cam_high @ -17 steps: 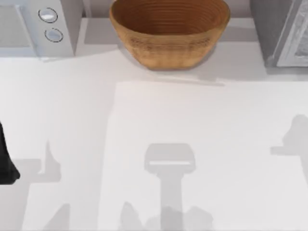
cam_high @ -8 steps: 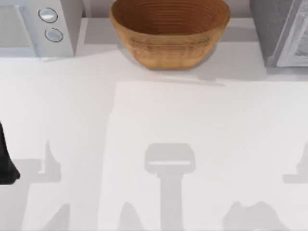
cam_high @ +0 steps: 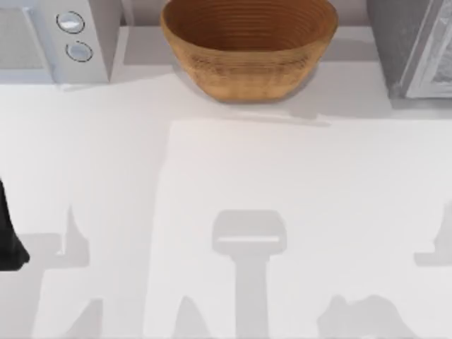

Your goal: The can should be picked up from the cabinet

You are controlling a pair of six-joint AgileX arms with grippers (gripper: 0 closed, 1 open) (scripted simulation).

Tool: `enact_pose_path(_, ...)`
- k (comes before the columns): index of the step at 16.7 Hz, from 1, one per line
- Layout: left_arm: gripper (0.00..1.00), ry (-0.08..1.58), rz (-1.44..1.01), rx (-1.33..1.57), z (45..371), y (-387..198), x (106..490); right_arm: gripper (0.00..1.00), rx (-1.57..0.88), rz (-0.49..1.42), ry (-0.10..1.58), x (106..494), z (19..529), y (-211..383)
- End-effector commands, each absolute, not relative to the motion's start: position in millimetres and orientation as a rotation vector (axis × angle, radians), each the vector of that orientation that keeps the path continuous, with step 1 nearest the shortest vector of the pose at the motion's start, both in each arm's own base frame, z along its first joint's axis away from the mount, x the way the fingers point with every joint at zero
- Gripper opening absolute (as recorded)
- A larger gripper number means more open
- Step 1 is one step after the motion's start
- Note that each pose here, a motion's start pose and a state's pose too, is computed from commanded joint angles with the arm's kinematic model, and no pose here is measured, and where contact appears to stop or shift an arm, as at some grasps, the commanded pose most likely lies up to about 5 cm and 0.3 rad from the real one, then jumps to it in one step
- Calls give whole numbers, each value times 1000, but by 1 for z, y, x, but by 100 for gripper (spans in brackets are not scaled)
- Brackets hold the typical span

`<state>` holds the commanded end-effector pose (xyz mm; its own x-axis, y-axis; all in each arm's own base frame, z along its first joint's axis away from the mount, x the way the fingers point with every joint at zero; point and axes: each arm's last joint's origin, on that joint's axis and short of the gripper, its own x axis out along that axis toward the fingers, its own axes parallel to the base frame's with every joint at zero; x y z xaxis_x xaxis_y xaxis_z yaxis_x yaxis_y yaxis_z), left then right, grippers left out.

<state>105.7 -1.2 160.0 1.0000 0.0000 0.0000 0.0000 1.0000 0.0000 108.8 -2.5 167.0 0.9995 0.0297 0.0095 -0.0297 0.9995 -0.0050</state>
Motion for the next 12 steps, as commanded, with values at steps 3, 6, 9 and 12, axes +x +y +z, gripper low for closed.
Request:
enact_pose_path(3,100,0,0,0,160,-1,106,0,-24,93,-31,118,181,-7)
enact_pose_path(6,100,0,0,0,160,-1,106,0,-49,180,-28,137,194,-18)
enact_pose_path(9,100,0,0,0,160,-1,106,0,-66,284,-8,163,197,-39)
enact_pose_path(12,100,0,0,0,160,-1,106,0,-68,397,15,190,185,-71)
